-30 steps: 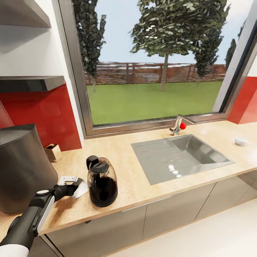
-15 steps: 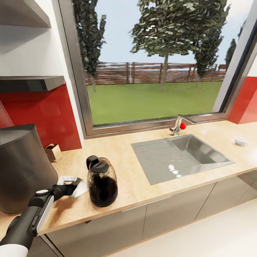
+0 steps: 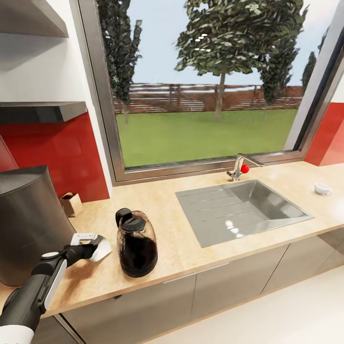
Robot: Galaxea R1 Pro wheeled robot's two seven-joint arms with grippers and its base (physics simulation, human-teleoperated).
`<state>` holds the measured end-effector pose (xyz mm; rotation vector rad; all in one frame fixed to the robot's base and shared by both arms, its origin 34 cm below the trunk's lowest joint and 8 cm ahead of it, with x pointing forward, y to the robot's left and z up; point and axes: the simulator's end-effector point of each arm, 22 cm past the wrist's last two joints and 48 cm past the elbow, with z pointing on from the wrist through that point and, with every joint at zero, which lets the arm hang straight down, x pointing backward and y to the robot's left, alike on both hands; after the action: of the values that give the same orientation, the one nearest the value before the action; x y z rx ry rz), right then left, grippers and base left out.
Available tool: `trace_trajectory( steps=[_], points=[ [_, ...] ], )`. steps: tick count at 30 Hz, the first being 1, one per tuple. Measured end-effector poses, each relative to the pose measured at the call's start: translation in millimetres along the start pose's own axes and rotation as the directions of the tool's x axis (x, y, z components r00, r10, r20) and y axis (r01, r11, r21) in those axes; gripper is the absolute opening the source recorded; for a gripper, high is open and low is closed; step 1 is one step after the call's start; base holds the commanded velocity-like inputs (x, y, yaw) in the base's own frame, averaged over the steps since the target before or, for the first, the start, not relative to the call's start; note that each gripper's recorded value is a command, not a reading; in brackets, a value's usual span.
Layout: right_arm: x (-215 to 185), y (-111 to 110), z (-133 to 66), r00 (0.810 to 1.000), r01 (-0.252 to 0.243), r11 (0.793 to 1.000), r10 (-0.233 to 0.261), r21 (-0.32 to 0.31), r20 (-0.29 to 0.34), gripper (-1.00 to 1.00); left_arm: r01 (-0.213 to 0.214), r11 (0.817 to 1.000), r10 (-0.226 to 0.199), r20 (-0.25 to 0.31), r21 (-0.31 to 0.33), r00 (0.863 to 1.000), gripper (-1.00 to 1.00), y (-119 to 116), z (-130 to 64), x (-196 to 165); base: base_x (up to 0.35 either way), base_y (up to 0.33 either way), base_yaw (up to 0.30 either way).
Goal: Set up a coffee station on the kitchen countertop: keep the coffee maker on the countertop, move the bottle of coffee from the kitchen shelf to the counter next to the coffee maker, place a paper coffee filter on top of the coffee maker, put the saucer next to the coffee maker with the coffee cup on the saucer, and place the electric kettle next to the coffee maker.
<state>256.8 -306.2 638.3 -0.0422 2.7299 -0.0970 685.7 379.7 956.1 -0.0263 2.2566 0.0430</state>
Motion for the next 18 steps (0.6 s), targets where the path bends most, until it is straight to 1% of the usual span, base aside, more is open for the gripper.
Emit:
trace_trajectory(
  steps=[8, 18],
  points=[
    [-0.8, -0.7, 0.1, 1.000, -0.001, 1.000, 0.001, 0.002, 0.001, 1.00, -0.006, 1.000, 0.006, 0.008, -0.011, 1.000, -1.00, 10.0, -1.9, -7.4, 0.000, 0.000, 0.000],
    [-1.4, -1.1, 0.1, 1.000, -0.002, 1.000, 0.002, 0.003, 0.004, 1.00, -0.002, 1.000, 0.002, 0.008, -0.002, 1.000, -1.00, 8.9, -2.3, -10.5, 0.000, 0.000, 0.000]
  ],
)
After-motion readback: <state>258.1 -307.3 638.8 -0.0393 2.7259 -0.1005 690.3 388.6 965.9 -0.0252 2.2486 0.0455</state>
